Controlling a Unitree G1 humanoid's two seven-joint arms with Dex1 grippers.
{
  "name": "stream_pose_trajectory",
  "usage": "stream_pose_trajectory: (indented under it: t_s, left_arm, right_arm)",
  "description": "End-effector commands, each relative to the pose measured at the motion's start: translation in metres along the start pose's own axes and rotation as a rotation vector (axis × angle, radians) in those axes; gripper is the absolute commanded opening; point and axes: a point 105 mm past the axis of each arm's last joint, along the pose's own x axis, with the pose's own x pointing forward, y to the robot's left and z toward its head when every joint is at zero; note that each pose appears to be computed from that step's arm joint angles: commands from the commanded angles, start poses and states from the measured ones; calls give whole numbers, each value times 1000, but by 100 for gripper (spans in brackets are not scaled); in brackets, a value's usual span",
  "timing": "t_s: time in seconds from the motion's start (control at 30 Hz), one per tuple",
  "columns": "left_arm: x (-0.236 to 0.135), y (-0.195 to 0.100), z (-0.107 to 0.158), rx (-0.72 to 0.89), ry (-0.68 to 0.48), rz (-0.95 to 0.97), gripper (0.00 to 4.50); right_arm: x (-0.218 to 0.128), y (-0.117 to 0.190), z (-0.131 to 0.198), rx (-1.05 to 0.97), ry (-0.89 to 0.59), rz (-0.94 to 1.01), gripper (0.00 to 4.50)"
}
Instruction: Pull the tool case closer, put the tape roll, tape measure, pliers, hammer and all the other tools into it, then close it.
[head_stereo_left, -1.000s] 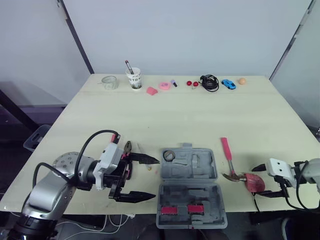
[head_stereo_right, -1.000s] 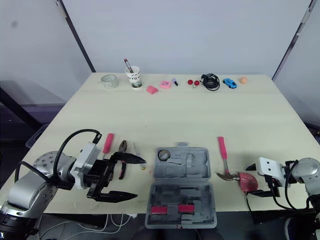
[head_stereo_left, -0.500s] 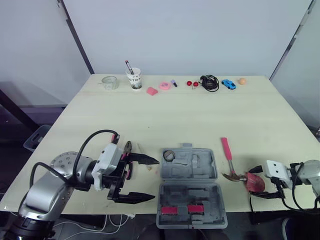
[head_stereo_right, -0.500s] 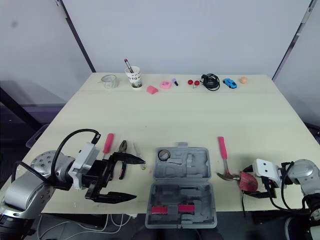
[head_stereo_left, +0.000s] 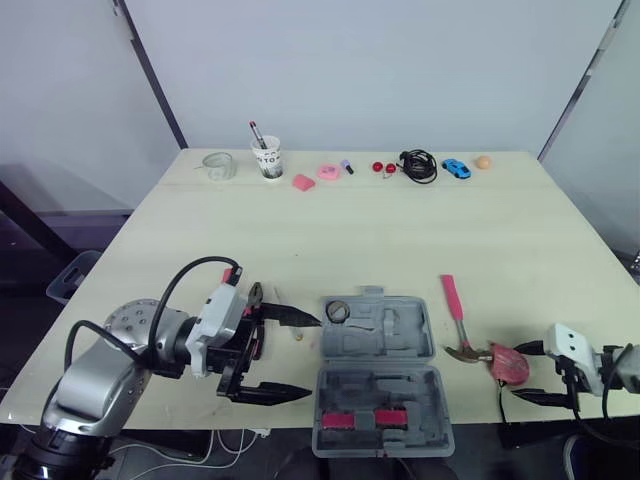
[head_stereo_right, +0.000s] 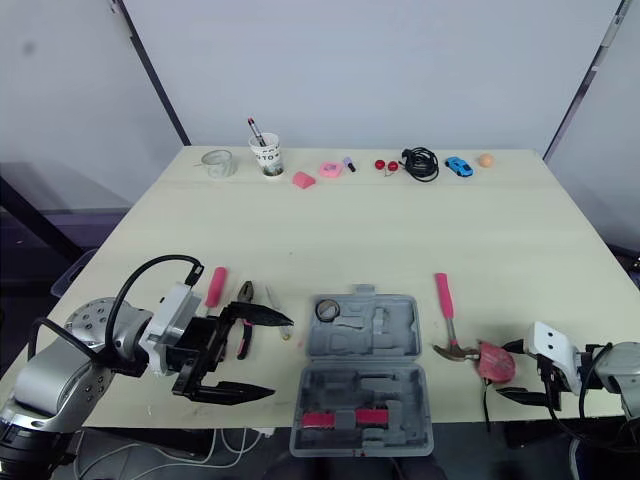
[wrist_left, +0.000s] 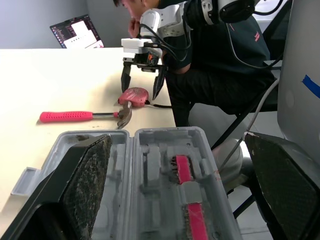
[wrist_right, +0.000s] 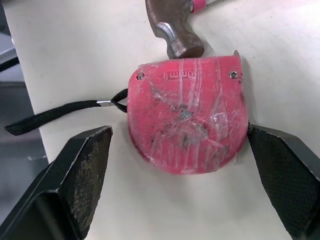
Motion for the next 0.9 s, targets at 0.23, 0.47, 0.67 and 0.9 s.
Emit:
stream_pose_trajectory:
  t_s: [0.23,0.47,0.67,0.9]
  left_arm:
    - [1,-1,5,21,-3,-19,450]
    - [1,0,5,21,-3,-18,450]
    - [1,0,5,24,-2,-19,450]
    - [1,0,5,21,-4,-21,450]
  right_arm:
    - [1,-4,7,-30,-78,-93,447]
    - [4,-2,8,-22,-101,-97,447]
    - [4,-2,7,-17,-97,-103,447]
    - [5,-4,7,-15,-95,-116,290]
